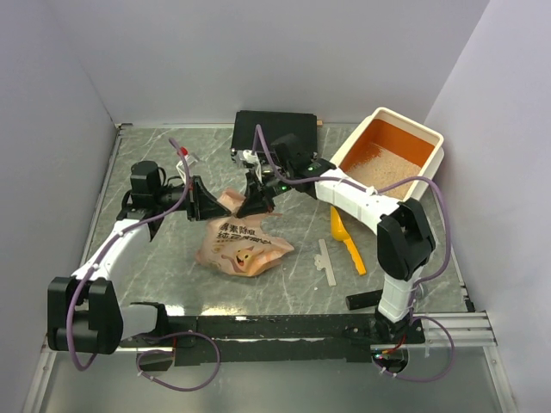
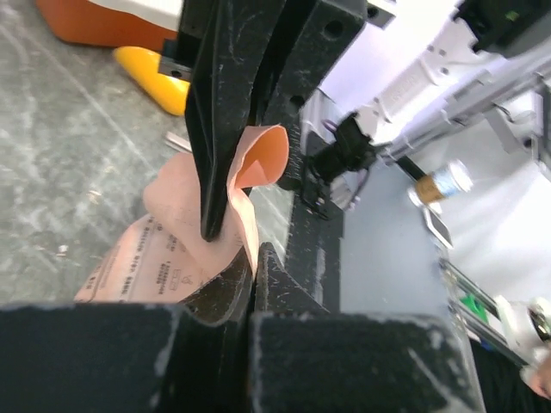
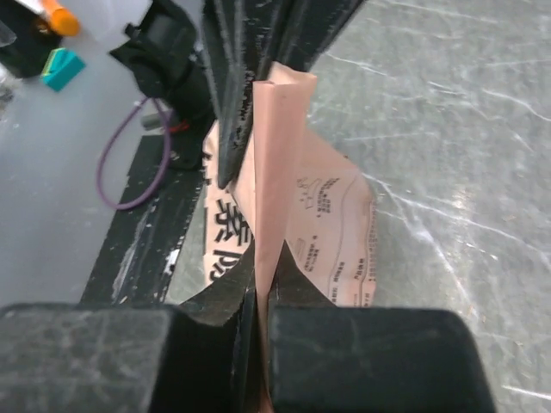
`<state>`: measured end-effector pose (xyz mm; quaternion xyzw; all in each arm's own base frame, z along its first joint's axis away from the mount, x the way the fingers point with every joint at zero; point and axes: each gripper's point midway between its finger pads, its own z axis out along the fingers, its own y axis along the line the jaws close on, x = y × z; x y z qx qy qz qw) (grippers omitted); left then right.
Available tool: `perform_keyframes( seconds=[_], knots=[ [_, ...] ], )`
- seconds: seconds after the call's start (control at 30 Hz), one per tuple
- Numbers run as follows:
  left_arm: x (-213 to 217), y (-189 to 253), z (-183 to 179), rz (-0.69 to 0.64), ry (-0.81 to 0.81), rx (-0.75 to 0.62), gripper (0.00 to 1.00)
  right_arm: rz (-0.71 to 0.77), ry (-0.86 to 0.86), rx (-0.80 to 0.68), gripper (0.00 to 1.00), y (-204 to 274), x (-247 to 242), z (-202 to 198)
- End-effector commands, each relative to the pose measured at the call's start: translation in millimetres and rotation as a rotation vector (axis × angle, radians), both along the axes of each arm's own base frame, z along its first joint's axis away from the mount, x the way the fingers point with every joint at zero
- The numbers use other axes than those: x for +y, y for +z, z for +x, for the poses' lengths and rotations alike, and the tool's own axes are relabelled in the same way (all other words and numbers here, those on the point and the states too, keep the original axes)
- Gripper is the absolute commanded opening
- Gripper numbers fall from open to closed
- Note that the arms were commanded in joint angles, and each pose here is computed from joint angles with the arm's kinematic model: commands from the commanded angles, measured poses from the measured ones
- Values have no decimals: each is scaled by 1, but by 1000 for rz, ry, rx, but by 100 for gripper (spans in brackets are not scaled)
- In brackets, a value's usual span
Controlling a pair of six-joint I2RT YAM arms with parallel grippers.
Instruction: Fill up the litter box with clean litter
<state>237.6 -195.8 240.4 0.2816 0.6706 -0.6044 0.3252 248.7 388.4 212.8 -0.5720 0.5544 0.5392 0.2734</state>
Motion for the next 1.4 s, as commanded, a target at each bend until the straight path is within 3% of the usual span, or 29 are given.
perform_keyframes(
  seconds=[0.0,0.03,0.07,0.1,0.2,0.3,0.43,0.63,0.9,1.0,1.13,1.27,1.3,1.37],
  knots=[
    [1,36,14,23,95,-194,7,-32,-126,-87,0,11,-6,4],
    [6,25,30,87,209,-132,14,-32,-153,-102,0,15,-8,5],
    [9,33,41,114,259,-158,23,-50,-204,-122,0,19,-12,11],
    [12,34,49,138,305,-150,37,-47,-238,-148,0,33,-17,10],
    [35,40,84,233,556,-124,52,-79,-364,-217,0,63,-26,17],
    [79,54,110,339,882,-113,53,-153,-489,-302,0,87,-30,24],
    [122,70,102,405,1138,-116,52,-218,-616,-423,0,129,-24,29],
    [138,48,73,402,1229,-97,52,-310,-744,-536,0,163,-2,31],
    [150,-5,66,475,1278,-6,52,-476,-817,-520,0,108,36,59],
    [150,-6,64,483,1276,16,51,-442,-843,-525,0,117,36,65],
    [147,-2,61,455,1270,-3,51,-463,-777,-443,0,84,39,48],
    [147,-3,60,450,1270,-1,51,-387,-750,-406,0,103,39,35],
    [147,-4,60,454,1271,0,51,-374,-751,-402,3,108,38,34],
    [148,-6,59,458,1272,4,51,-331,-751,-396,26,126,35,28]
  ],
)
